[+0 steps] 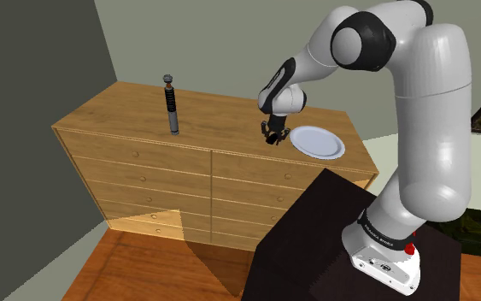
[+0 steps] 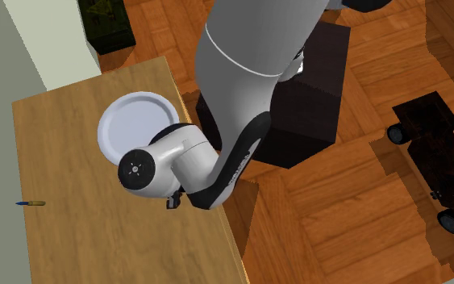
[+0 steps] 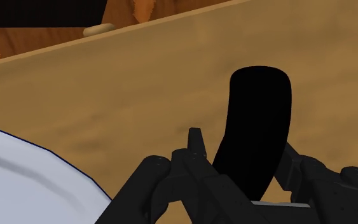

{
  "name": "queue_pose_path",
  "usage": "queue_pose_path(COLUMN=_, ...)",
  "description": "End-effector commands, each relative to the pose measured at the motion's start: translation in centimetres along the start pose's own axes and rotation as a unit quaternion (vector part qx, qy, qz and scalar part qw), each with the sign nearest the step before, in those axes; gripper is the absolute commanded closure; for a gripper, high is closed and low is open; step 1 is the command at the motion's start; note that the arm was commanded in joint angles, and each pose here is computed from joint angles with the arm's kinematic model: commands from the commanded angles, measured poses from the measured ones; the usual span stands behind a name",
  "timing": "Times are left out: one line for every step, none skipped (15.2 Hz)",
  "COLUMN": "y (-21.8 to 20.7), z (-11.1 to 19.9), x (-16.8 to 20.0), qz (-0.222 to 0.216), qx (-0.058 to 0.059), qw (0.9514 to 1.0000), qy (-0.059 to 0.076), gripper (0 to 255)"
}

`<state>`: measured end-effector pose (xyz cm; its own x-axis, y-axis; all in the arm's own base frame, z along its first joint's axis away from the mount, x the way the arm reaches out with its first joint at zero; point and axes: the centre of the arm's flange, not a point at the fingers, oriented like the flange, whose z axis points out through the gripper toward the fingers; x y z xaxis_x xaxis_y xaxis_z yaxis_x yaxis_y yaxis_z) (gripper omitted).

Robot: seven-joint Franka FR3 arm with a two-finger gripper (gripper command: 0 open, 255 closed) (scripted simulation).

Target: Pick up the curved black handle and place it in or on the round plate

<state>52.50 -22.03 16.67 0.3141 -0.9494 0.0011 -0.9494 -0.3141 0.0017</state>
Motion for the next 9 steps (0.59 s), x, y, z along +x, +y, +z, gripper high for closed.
queue_pose_path(y=0.0, z=-1.0, x=-0.1, qz=0.000, qx=0.000, qw=1.0000, qy=0.000, gripper=255)
queue_pose_path(y=0.0, z=-1.5, x=-0.1, qz=0.000, qx=0.000, qw=1.0000, qy=0.000, gripper=255)
queue_pose_path(y=0.0, z=-2.1, x=-0.1, qz=0.000, qx=0.000, qw=1.0000, qy=0.000, gripper=255)
queue_pose_path(y=0.0, z=-2.6, x=-0.1, qz=0.000, qx=0.000, qw=1.0000, qy=0.000, gripper=255)
queue_pose_path(y=0.0, z=-3.1, x=-0.1, qz=0.000, qx=0.000, qw=1.0000, qy=0.000, gripper=255)
queue_pose_path(y=0.0, z=-3.7, x=-0.1, qz=0.000, qx=0.000, qw=1.0000, qy=0.000, gripper=255)
queue_pose_path(y=0.0, z=-4.2, x=-0.1, qz=0.000, qx=0.000, qw=1.0000, qy=0.000, gripper=255)
queue_pose_path(y=0.0, z=-4.7, x=-0.1, qz=0.000, qx=0.000, qw=1.0000, qy=0.000, gripper=255)
queue_pose_path(y=0.0, z=-5.2, x=-0.1, qz=0.000, qx=0.000, qw=1.0000, qy=0.000, gripper=255)
